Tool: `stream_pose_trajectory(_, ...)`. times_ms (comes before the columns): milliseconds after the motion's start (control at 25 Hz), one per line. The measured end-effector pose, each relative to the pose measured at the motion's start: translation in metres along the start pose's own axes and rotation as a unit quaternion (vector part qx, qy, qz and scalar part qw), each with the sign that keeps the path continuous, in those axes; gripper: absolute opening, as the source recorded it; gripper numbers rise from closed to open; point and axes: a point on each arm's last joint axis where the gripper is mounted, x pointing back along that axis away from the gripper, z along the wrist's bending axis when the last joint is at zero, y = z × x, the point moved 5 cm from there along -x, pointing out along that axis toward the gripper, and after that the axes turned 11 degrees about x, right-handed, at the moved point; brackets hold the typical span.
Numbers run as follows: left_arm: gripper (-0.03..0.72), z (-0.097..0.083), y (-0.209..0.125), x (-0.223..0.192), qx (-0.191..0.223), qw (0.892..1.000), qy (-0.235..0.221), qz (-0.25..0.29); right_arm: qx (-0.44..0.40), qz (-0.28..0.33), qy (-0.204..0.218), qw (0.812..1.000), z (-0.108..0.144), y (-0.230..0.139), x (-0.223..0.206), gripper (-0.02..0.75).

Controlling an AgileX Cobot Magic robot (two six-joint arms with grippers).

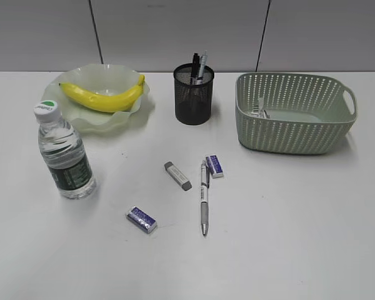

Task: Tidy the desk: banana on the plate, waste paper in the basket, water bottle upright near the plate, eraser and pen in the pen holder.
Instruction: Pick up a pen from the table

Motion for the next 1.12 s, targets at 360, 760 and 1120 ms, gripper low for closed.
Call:
stream_pose_trajectory(360, 0.302, 0.006, -0.078, 0.112, 0.057, 0.995, 0.07, -0.033, 0.0, 0.0, 0.0, 1.0, 0.0, 0.0, 0.0, 0.35)
stream_pose_trajectory(760, 0.286, 0.003, -0.265, 0.134, 0.07, 0.994, 0.069, -0.04, 0.001, 0.004, 0.001, 1.0, 0.0, 0.0, -0.001, 0.35)
stream_pose_trajectory(1120, 0.235, 0.002, -0.332, 0.129, 0.064, 0.98, 0.05, -0.18, 0.078, 0.064, 0.034, 0.994, 0.007, 0.038, -0.047, 0.35)
